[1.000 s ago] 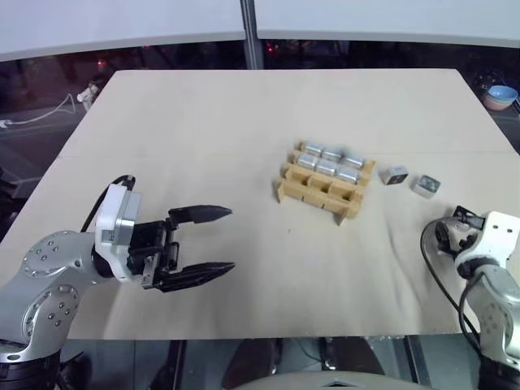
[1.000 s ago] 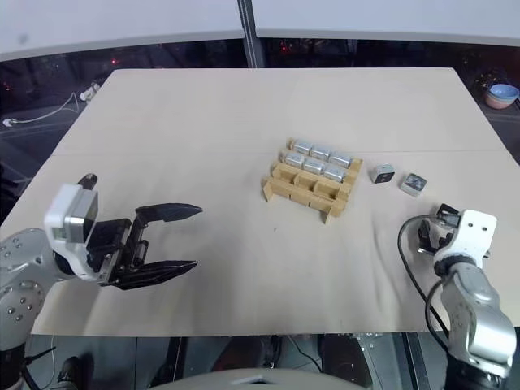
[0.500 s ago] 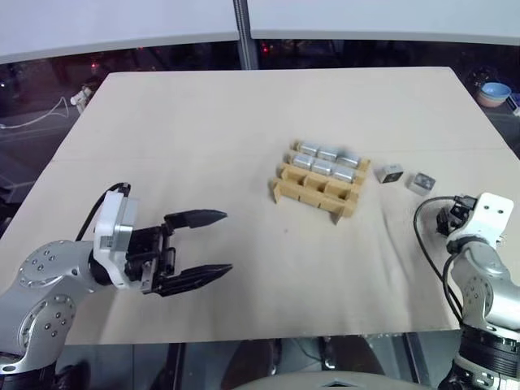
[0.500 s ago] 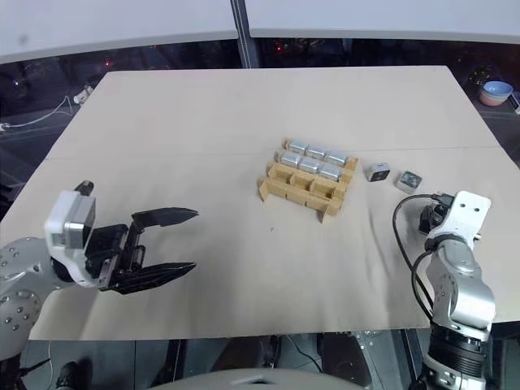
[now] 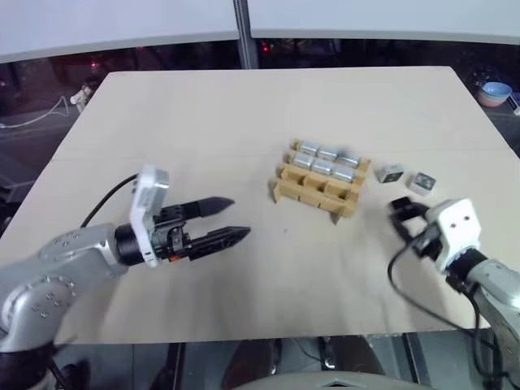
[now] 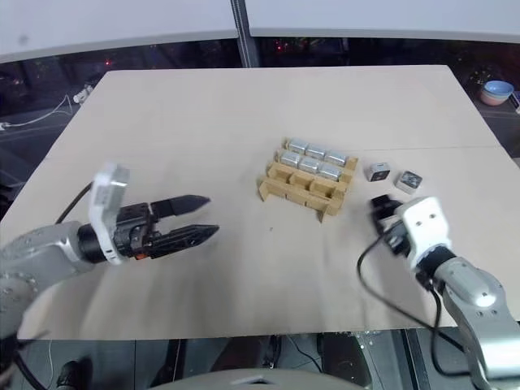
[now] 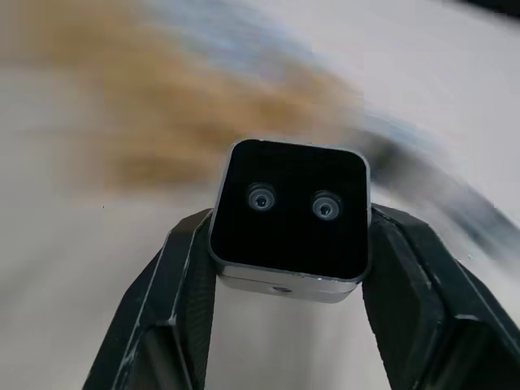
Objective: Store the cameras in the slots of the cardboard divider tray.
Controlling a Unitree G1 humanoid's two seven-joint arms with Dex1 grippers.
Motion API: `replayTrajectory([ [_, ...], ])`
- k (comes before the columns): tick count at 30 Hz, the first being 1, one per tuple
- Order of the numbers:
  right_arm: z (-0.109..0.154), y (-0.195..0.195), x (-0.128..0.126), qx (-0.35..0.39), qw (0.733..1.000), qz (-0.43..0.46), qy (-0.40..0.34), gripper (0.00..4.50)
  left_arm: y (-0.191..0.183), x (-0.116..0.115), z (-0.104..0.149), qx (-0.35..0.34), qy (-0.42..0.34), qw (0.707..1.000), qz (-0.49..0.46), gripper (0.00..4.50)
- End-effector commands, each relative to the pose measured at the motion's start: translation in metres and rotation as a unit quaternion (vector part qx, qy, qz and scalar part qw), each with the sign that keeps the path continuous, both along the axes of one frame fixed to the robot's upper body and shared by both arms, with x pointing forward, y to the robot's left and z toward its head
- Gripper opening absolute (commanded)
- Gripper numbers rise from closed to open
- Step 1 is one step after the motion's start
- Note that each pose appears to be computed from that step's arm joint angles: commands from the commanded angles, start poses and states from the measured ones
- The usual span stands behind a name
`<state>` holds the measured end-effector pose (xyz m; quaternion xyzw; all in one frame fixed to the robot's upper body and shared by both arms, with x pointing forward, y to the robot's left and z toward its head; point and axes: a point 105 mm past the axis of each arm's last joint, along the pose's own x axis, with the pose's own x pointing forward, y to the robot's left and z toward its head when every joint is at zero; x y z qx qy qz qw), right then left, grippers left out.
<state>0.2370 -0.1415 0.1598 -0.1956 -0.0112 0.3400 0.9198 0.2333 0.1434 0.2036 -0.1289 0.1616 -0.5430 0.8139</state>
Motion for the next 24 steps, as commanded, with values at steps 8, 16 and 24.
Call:
replayTrajectory([
  [8,0.053,0.073,-0.006,-0.065,0.956,0.247,-0.145,2.01,-0.067,0.032,0.01,-0.084,0.148,0.984,-0.051,4.5],
  [16,0.052,0.075,-0.006,-0.099,0.946,0.259,-0.169,2.01,-0.066,0.034,0.018,-0.088,0.164,0.981,-0.051,4.5],
  [24,0.055,0.08,-0.006,-0.106,0.94,0.266,-0.186,2.01,-0.073,0.03,0.014,-0.073,0.17,0.981,-0.066,4.5],
])
